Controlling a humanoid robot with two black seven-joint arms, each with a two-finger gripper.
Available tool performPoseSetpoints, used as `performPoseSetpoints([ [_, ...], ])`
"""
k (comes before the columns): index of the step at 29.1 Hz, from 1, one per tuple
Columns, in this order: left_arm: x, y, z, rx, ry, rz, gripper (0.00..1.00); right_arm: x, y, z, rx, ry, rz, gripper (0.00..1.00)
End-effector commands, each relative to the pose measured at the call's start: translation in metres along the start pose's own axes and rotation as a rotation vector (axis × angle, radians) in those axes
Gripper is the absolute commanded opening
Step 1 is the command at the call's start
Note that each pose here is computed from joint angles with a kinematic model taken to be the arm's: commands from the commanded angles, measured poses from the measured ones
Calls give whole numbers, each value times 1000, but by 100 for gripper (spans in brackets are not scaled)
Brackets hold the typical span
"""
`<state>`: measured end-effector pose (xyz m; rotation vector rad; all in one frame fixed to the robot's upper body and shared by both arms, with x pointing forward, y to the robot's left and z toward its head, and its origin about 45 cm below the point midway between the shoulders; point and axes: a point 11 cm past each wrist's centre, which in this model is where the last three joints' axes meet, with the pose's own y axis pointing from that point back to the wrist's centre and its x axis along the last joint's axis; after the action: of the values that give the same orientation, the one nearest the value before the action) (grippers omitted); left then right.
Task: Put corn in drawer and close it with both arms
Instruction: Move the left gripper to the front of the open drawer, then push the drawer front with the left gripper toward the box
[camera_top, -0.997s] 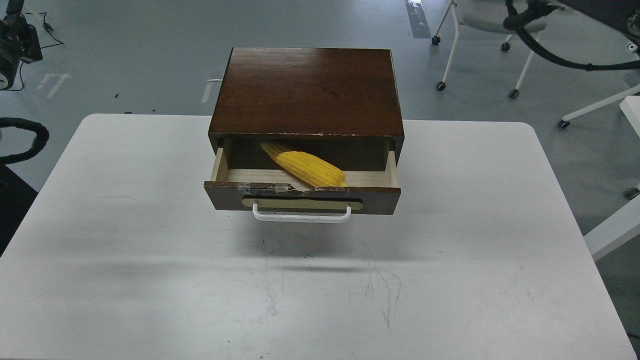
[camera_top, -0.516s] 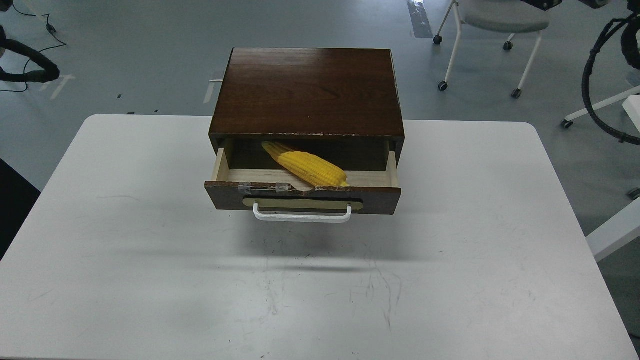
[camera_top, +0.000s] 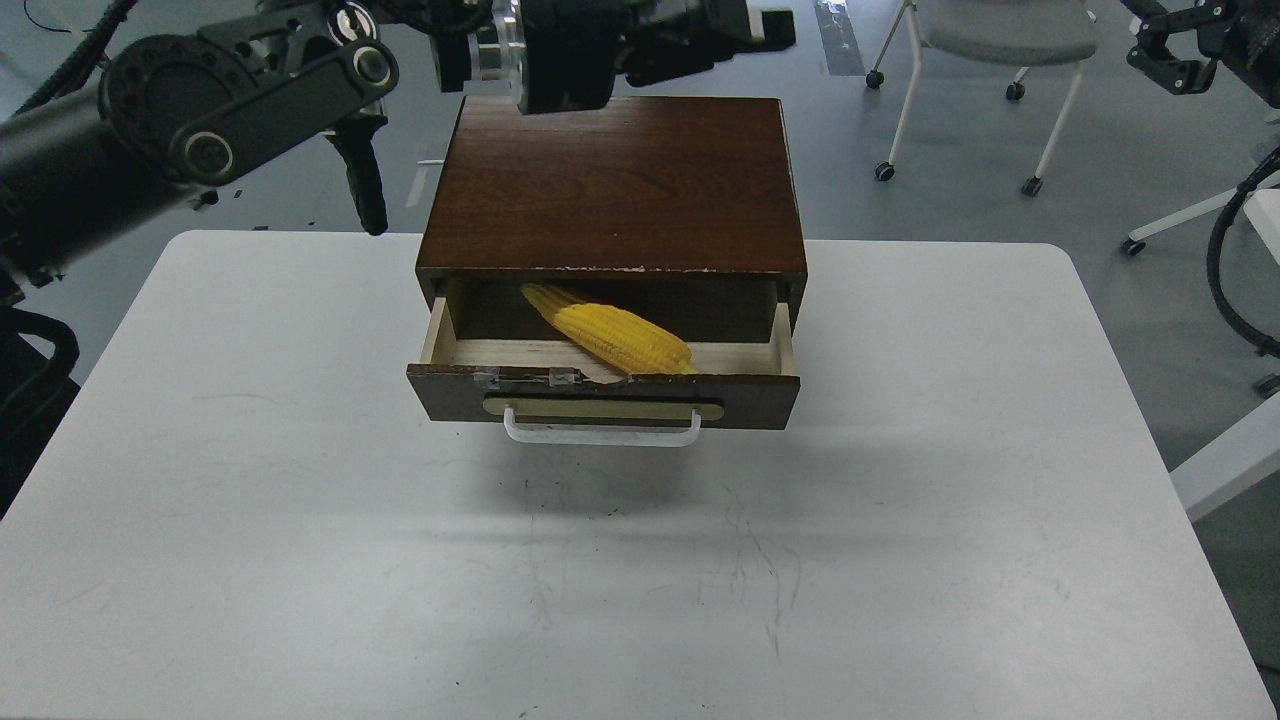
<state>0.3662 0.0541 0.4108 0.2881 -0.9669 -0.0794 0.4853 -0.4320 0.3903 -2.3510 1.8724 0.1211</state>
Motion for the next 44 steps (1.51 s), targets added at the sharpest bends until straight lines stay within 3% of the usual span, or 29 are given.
performPoseSetpoints([
  [1,-54,10,30,-20,-208,-177,0,7,5,10,1,-60,23,100],
  [9,-92,17,21,80,-508,-353,0,39,29,43,113,-423,156,100],
  [15,-120,26,-5,163,-586,-442,0,31,43,137,135,-665,236,100],
  [20,-131,30,-12,179,-584,-484,0,33,47,172,136,-689,329,100],
  [31,-168,38,-39,231,-646,-645,0,51,65,183,119,-662,392,100],
  [44,-163,52,-65,320,-603,-647,0,52,68,187,104,-652,395,100],
])
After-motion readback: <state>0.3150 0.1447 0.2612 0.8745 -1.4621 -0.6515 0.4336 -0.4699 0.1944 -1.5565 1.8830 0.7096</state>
